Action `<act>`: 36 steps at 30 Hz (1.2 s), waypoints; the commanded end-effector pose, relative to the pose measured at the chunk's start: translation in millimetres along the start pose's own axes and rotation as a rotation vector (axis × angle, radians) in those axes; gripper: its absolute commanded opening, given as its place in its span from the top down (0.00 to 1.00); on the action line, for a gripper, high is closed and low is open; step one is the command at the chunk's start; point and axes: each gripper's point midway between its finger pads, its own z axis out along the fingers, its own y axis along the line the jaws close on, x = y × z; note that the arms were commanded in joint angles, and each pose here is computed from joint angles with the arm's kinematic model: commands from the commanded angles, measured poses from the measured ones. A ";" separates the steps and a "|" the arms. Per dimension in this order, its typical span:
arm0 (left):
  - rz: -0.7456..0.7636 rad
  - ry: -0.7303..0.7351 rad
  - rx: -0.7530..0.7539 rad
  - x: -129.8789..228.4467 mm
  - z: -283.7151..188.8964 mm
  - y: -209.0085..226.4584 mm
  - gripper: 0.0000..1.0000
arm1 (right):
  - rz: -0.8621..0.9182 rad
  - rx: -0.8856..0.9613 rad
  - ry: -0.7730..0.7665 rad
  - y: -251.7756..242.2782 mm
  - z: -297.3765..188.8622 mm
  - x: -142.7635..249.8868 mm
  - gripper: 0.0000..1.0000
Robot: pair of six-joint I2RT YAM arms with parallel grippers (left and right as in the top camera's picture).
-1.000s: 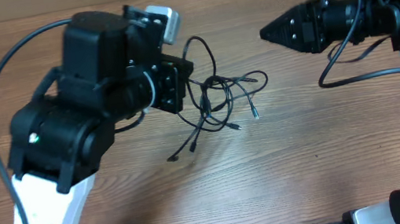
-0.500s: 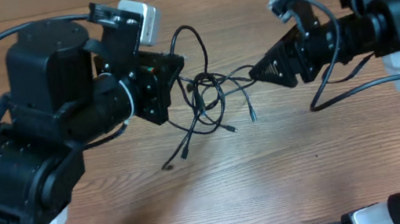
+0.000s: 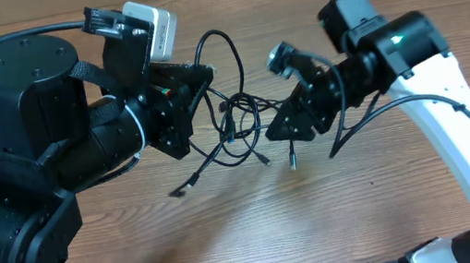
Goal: Untangle cables
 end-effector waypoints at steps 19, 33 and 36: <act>0.056 -0.165 -0.089 -14.1 -57.6 -5.3 0.96 | 0.126 0.319 0.001 -45.2 1.6 -6.2 0.96; 0.057 -0.278 -0.255 -12.3 -107.0 8.6 0.96 | 0.359 0.569 -0.109 -127.1 -59.9 5.9 0.96; 0.056 -0.289 -0.273 -12.1 -111.8 10.4 0.96 | 0.430 0.600 -0.147 -144.8 -78.3 13.1 0.96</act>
